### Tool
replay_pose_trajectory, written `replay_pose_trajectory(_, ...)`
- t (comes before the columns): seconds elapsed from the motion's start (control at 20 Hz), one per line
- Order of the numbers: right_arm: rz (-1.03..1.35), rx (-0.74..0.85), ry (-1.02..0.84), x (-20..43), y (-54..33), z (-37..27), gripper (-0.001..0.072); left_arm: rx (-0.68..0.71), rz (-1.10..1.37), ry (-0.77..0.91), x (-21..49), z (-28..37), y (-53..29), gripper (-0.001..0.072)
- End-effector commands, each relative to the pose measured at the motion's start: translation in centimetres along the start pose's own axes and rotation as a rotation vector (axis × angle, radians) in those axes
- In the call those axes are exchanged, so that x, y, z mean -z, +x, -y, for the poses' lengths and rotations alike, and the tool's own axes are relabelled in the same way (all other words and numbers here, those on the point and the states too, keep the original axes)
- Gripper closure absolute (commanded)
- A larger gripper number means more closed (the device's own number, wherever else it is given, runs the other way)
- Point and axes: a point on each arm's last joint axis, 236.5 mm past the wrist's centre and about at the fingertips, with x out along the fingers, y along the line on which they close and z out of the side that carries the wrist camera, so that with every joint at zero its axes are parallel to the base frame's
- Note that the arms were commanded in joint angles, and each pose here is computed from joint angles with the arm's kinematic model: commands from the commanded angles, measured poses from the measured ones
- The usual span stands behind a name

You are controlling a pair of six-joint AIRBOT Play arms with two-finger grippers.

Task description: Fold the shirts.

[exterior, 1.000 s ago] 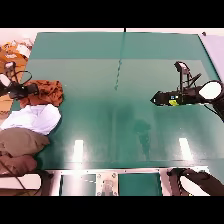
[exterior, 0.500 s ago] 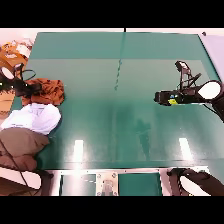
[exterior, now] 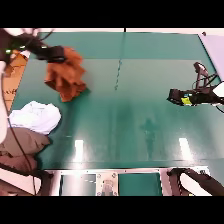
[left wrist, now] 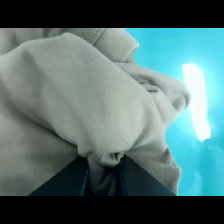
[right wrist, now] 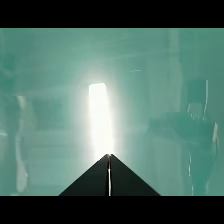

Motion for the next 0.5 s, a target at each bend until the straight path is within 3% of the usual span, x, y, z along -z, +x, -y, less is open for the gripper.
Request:
replay_pose_trajectory(0.0, 0.007, 0.028, 0.072, -0.4, -0.7, 2.5, 0.0694, 0.171, -0.089, 0.168, 3.0, 13.1, 2.4, 0.0682)
replay_pose_trajectory(0.15, 0.007, 0.022, 0.08, -0.4, -0.7, 2.5, 0.0694, 0.237, -0.125, 0.254, 6.6, 19.8, 5.9, 0.0679)
replay_pose_trajectory(0.2, 0.006, 0.012, 0.086, -0.4, -0.7, 2.2, 0.0693, 0.249, -0.135, 0.271, 7.8, 21.2, 7.0, 0.0563)
replay_pose_trajectory(0.25, 0.007, 0.003, 0.09, -0.4, -0.7, 2.0, 0.0681, 0.255, -0.146, 0.277, 8.7, 21.9, 7.8, 0.0223)
replay_pose_trajectory(0.3, 0.006, 0.0, 0.093, -0.4, -0.7, 1.9, 0.0573, 0.256, -0.161, 0.277, 9.4, 22.0, 8.2, 0.0033)
replay_pose_trajectory(0.4, -0.007, 0.0, 0.093, -0.1, -0.7, 1.9, 0.0337, 0.236, -0.193, 0.268, 9.5, 20.5, 7.7, 0.0036)
replay_pose_trajectory(0.45, -0.027, -0.001, 0.093, 0.4, -0.7, 1.9, 0.0282, 0.222, -0.217, 0.249, 9.4, 19.1, 7.0, 0.0037)
